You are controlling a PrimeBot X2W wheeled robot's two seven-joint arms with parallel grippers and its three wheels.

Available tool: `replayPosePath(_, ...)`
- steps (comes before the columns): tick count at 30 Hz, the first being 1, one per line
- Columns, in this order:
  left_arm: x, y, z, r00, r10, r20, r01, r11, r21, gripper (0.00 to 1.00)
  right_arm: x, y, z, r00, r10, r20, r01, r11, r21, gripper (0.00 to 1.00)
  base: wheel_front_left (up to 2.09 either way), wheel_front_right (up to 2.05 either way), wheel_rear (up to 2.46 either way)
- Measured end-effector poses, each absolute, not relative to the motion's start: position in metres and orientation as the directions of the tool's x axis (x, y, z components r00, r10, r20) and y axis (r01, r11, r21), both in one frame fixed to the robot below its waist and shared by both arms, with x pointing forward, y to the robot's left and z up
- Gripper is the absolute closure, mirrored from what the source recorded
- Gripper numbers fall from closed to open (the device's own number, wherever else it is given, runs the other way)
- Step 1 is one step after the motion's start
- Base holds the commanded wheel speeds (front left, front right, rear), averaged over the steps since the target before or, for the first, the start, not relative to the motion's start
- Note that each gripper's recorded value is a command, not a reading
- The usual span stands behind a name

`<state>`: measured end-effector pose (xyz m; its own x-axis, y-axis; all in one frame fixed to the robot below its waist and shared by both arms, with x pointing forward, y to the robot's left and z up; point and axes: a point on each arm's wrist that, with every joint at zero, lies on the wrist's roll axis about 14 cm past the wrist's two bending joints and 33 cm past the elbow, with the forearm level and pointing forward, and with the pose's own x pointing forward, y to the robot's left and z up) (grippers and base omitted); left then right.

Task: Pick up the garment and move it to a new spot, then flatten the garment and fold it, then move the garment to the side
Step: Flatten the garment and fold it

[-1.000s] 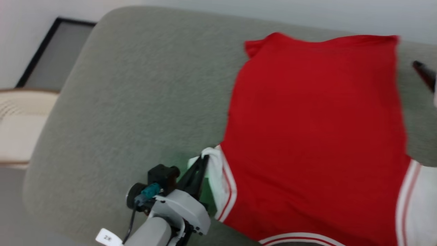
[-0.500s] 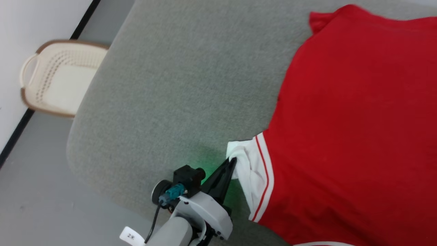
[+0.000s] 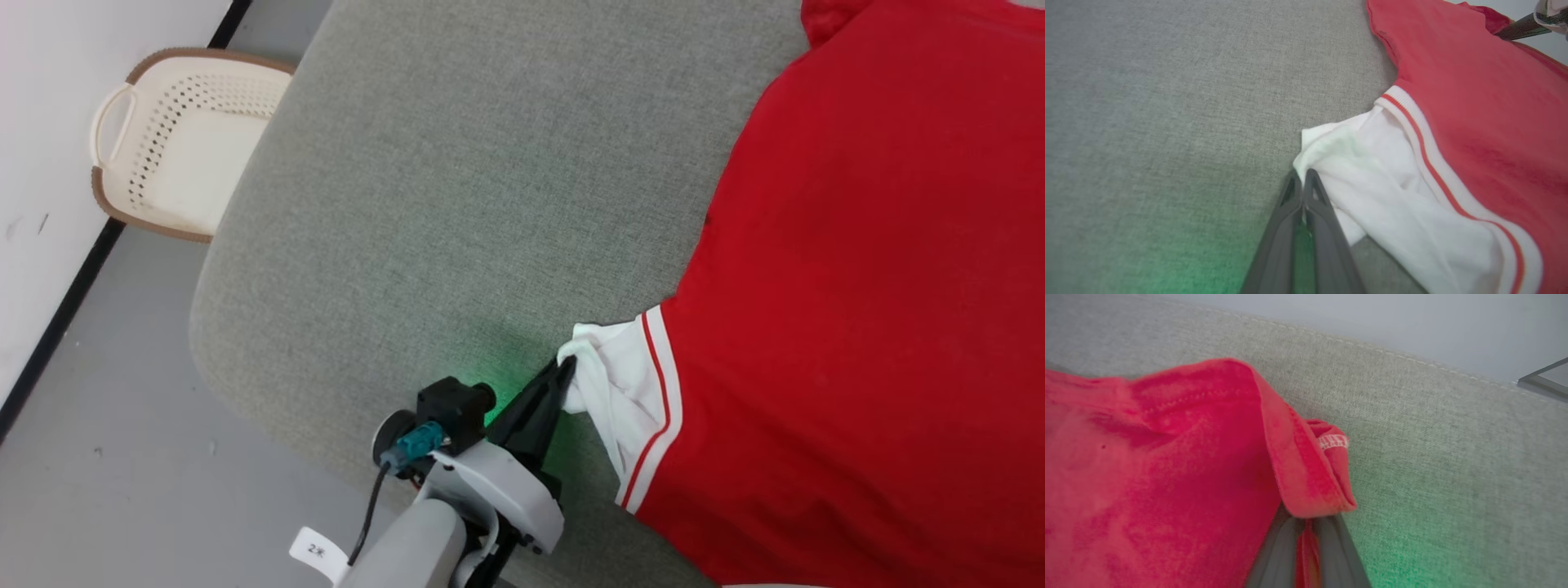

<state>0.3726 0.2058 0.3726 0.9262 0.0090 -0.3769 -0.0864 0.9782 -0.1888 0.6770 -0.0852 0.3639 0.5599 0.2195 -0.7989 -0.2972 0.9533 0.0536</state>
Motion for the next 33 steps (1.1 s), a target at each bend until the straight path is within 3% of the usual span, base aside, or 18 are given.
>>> replayPosePath(8,0.378,0.21,0.373,0.928,0.015,-0.372,-0.092,0.978,-0.19,1.0,0.667,-0.09,0.381,0.571,0.221,-0.791,-0.279,0.958,0.067,1.0,0.0,0.0,0.0)
replayPosePath(17,0.383,0.214,0.38,0.936,-0.001,-0.353,-0.067,0.981,-0.18,1.0,0.629,-0.115,0.395,0.57,0.221,-0.791,-0.302,0.952,0.049,1.0,0.0,0.0,0.0)
replayPosePath(26,0.378,0.213,0.386,0.942,-0.019,-0.336,-0.045,0.982,-0.182,1.0,0.568,-0.188,0.412,0.556,0.179,-0.812,-0.252,0.967,0.04,1.0,0.0,0.0,0.0)
replayPosePath(33,0.377,0.207,0.391,0.947,-0.05,-0.318,-0.011,0.982,-0.187,1.0,0.501,-0.232,0.408,0.523,0.174,-0.835,-0.205,0.976,0.075,1.0,0.0,0.0,0.0)
